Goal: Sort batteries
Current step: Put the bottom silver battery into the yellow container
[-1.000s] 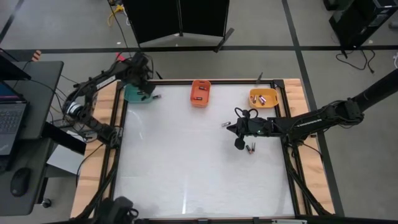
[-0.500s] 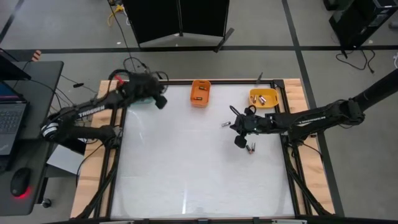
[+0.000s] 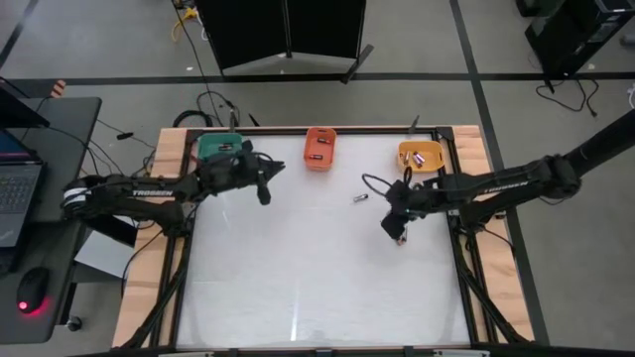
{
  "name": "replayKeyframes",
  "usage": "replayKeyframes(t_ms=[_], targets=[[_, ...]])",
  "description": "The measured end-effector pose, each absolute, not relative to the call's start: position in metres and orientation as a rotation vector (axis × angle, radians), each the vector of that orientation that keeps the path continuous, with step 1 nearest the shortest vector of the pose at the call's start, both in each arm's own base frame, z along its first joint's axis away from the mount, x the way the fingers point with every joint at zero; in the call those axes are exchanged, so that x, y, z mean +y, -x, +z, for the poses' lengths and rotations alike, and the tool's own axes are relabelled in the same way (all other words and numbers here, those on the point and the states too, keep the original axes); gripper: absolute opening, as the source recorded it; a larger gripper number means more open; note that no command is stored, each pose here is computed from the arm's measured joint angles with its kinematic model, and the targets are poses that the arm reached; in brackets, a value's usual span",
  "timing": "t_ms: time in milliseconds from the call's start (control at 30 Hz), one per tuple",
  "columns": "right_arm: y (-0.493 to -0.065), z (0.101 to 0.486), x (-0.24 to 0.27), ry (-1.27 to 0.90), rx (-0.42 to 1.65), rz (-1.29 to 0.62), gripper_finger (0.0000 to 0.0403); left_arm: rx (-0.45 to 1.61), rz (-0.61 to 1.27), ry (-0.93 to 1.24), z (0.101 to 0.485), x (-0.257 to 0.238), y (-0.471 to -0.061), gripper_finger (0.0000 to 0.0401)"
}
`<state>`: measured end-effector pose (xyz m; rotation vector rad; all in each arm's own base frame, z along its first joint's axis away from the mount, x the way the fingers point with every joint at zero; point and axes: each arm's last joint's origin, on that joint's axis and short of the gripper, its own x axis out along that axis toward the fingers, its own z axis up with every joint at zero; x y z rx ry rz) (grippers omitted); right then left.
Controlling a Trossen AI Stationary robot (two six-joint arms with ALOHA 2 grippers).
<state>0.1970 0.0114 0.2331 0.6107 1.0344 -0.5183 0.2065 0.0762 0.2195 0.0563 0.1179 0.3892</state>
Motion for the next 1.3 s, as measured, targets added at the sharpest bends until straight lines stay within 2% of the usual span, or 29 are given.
replayKeyframes(t_ms=[267,467,700,933,1300], targets=[[-0.181,0.215,0.02,-0.701,1.274,-0.773,0.004,0.029,0.374,-0.087,0.219,0.071,-0.204,0.0051],[-0.19,0.204,0.023,-0.762,1.331,-0.778,0.0043,0.042,0.371,-0.098,0.217,0.07,-0.204,0.0051],[-0.201,0.193,0.026,-0.803,1.373,-0.756,0.0099,0.08,0.362,-0.113,0.214,0.069,-0.204,0.0051],[-0.203,0.191,0.026,-0.908,1.361,-0.831,0.016,0.111,0.359,-0.113,0.205,0.071,-0.21,0.0051],[-0.203,0.189,0.021,-0.982,1.324,-0.931,0.0161,0.128,0.356,-0.173,0.181,0.077,-0.229,0.0051]])
